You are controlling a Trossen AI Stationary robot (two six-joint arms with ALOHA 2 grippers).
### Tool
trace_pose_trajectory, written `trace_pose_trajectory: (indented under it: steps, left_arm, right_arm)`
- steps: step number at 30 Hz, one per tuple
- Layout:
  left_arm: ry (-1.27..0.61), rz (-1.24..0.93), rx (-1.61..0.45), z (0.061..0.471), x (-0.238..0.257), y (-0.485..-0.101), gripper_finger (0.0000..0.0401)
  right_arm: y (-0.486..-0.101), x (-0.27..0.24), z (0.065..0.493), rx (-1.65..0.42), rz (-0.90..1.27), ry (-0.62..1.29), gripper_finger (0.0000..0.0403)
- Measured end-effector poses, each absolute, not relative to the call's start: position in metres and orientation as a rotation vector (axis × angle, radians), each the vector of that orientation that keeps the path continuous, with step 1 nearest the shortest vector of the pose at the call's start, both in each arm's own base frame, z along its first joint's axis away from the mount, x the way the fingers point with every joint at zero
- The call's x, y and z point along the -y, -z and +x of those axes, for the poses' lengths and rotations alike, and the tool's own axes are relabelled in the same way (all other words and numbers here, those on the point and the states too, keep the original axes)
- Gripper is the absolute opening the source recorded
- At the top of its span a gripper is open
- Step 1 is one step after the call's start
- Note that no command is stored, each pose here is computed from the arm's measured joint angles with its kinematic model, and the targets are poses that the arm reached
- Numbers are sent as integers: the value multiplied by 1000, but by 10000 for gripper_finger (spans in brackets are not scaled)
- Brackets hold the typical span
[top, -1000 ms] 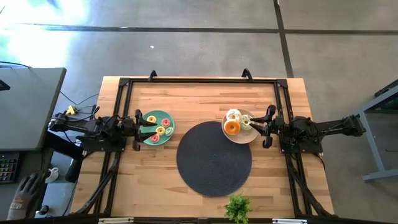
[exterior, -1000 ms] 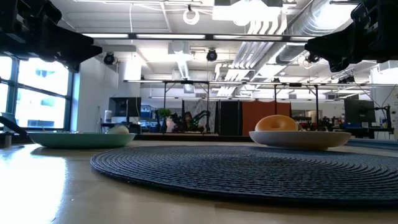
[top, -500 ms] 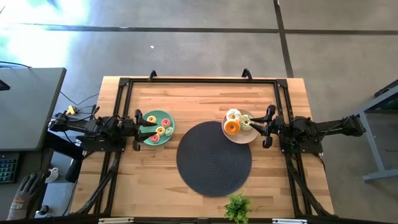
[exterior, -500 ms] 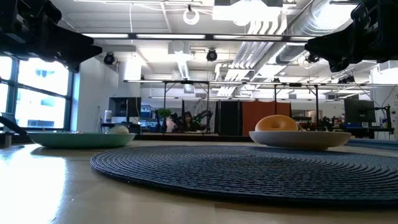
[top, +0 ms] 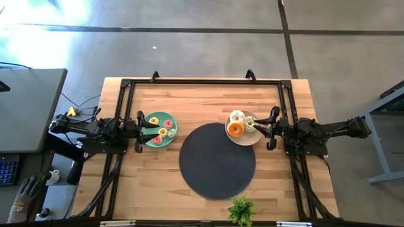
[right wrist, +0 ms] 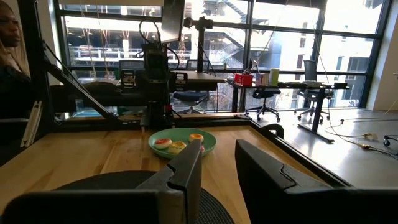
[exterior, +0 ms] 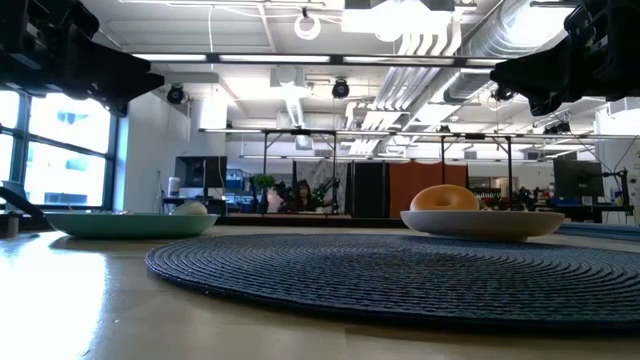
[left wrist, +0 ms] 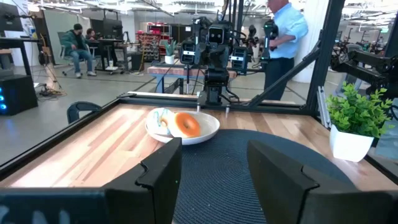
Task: Pick & Place donuts
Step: Return to Home Position
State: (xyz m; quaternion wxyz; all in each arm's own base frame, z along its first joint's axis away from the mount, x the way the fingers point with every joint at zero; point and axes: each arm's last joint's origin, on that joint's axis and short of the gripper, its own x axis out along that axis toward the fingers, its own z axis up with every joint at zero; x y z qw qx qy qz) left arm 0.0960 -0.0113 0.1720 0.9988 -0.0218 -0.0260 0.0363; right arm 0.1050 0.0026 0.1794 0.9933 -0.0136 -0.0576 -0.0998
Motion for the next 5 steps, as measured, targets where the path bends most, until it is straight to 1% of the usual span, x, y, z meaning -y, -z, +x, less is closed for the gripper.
trace_pose_trajectory:
  steps: [5]
  left_arm:
    - [-73, -44, 52, 96, 11, -172, 179]
  right_arm:
    - [-179, -3, 105, 115, -27, 200, 94]
